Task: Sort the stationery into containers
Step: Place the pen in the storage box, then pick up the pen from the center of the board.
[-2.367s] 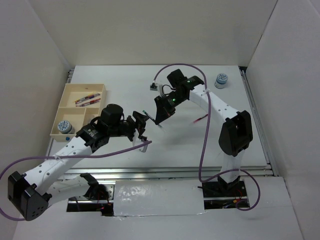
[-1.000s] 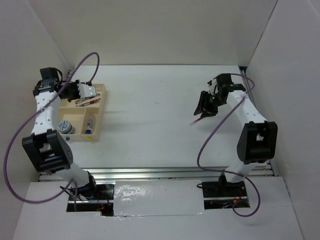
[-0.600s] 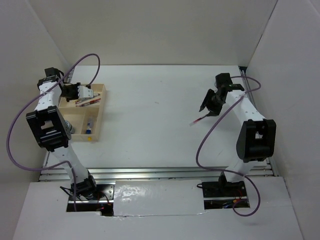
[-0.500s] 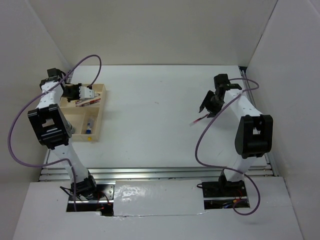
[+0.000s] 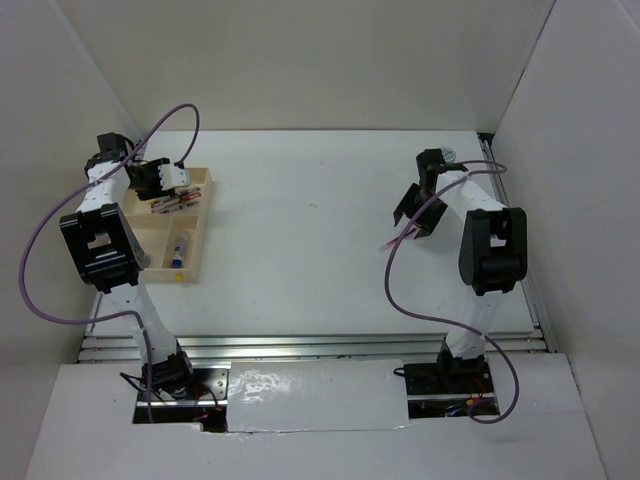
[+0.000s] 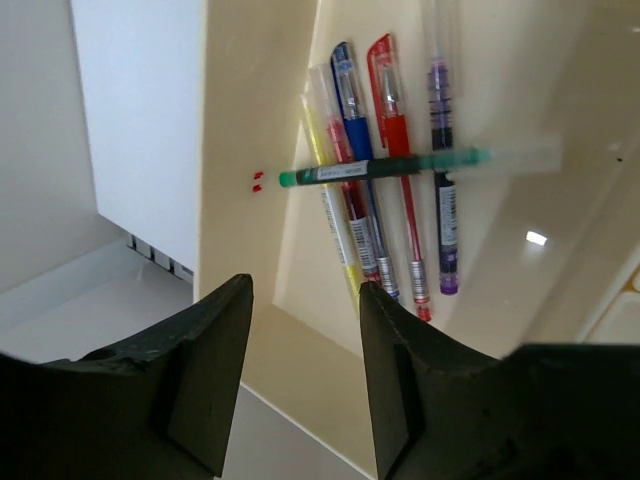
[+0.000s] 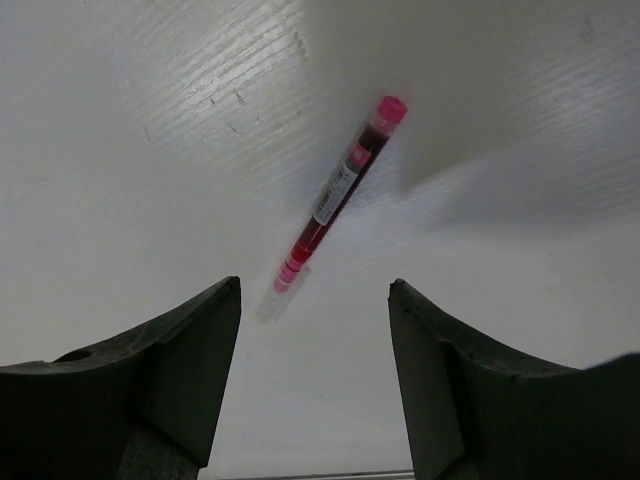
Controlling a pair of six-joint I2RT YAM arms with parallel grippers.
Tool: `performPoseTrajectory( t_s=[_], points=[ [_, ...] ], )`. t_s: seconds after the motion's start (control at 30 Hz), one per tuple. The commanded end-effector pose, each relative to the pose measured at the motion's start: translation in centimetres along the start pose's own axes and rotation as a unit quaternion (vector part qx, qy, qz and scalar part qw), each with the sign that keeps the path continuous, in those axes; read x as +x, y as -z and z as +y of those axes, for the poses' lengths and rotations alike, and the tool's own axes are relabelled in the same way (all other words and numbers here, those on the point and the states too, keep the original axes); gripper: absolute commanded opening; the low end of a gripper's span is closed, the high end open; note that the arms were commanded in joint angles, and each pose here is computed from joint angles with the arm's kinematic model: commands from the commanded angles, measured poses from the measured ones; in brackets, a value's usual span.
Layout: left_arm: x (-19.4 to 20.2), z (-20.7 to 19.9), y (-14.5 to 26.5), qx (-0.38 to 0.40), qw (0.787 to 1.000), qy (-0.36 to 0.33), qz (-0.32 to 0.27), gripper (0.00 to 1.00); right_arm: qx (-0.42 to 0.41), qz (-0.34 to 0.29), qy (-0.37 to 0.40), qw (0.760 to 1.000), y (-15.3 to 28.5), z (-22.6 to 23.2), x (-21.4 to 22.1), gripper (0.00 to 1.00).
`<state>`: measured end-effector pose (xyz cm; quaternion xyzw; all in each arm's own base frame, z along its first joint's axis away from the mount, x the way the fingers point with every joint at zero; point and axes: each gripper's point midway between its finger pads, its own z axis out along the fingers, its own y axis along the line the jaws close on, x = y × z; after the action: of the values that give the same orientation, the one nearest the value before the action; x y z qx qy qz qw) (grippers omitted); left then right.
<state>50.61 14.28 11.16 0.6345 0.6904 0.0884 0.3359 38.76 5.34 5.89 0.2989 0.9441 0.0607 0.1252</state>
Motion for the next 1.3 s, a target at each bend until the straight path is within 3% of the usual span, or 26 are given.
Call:
performPoseTrajectory(
  t_s=[0.0,0.1,0.5,0.6,0.77,0.87,1.03,1.13,1.17,1.23,1.27],
  points=[
    [-2.5,3.4,2.7,-0.068,0.997,0.012,-0.025,0.59,0.021,-0.009,0.009,1.0,-0.8,1.3,0.2,0.67],
    [-4.0,4.0,3.8,-0.086,0.995,0.021,-0.038,0.64,0.027,-0.002,0.027,0.999,-1.6,2.4,0.7,0.65],
    [-10.7,6.9,10.0,-0.16,0.98,0.028,-0.112,0.66,0.078,0.002,0.062,0.995,-4.2,1.8,1.2,0.57],
    [-11.8,7.3,11.4,-0.173,0.976,0.03,-0.125,0.66,0.077,0.002,0.083,0.994,-4.3,2.1,1.3,0.5],
    [-12.5,8.5,14.2,-0.206,0.971,0.007,-0.122,0.66,0.068,0.015,0.125,0.99,-4.5,2.8,2.1,0.26],
    [-12.7,9.5,15.9,-0.222,0.966,0.018,-0.133,0.66,0.068,0.019,0.147,0.987,-4.6,2.9,2.2,0.0],
    [-14.0,8.4,18.3,-0.199,0.962,0.06,-0.176,0.66,0.021,0.045,0.23,0.972,-3.5,4.5,2.9,0.0],
    [-16.0,5.4,19.3,-0.172,0.963,0.053,-0.199,0.67,-0.12,0.082,0.298,0.943,0.6,8.8,5.3,0.0],
    [-18.0,4.3,19.9,-0.165,0.965,0.029,-0.204,0.67,-0.219,0.108,0.314,0.918,3.8,11.3,6.9,0.0],
    [-19.2,0.6,18.2,-0.12,0.976,0.0,-0.184,0.67,-0.313,0.121,0.357,0.872,7.3,13.0,8.5,0.0],
    [-21.8,-0.5,18.9,-0.12,0.973,-0.028,-0.195,0.68,-0.381,0.15,0.363,0.837,9.8,14.3,10.3,0.0]
  ],
)
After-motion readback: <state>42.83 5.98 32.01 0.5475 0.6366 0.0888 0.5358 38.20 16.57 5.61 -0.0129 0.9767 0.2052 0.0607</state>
